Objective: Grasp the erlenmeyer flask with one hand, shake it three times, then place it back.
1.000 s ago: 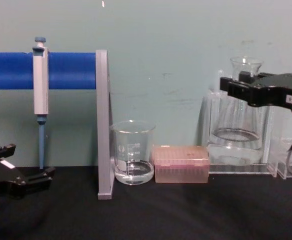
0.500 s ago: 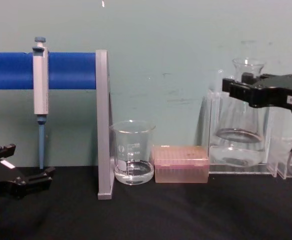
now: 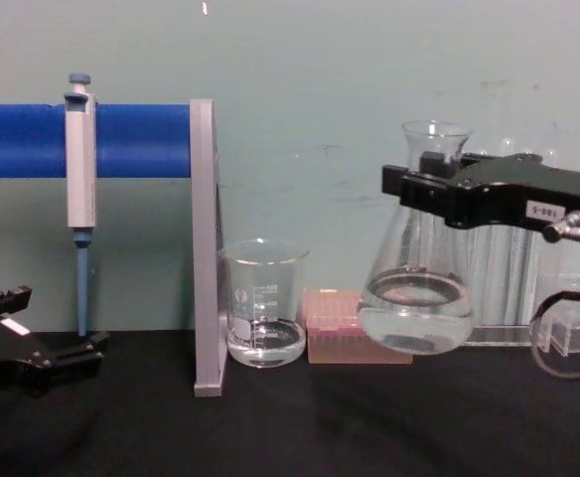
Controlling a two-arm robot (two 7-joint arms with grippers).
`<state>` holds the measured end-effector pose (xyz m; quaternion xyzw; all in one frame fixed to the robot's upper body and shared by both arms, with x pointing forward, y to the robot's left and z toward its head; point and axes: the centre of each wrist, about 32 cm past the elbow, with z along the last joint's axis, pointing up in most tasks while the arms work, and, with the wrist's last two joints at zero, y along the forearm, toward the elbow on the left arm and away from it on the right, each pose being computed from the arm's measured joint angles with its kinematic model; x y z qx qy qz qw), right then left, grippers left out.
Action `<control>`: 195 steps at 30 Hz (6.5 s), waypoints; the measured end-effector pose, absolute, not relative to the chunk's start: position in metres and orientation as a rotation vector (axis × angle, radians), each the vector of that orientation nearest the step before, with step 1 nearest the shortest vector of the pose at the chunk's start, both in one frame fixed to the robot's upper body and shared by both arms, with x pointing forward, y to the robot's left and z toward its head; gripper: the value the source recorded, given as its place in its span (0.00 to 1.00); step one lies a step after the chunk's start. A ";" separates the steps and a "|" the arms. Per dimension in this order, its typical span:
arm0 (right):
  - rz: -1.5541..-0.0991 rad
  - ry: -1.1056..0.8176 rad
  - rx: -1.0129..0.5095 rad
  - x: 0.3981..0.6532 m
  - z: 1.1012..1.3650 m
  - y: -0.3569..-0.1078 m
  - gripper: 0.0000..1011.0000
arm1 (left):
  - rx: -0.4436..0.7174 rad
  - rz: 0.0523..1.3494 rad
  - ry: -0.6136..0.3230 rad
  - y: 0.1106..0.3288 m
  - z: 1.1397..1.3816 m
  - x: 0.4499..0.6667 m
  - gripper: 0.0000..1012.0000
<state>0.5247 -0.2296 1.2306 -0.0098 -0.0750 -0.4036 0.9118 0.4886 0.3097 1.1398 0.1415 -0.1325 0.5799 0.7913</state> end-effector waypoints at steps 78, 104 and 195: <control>-0.608 -0.037 -0.063 0.541 1.173 -0.199 0.45 | 0.304 1.248 -0.285 0.310 1.140 0.489 0.99; -0.605 -0.002 -0.094 0.548 1.159 -0.194 0.45 | 0.304 1.248 -0.285 0.310 1.140 0.489 0.99; -0.591 0.004 -0.126 0.548 1.154 -0.201 0.99 | 0.304 1.248 -0.285 0.310 1.140 0.489 0.99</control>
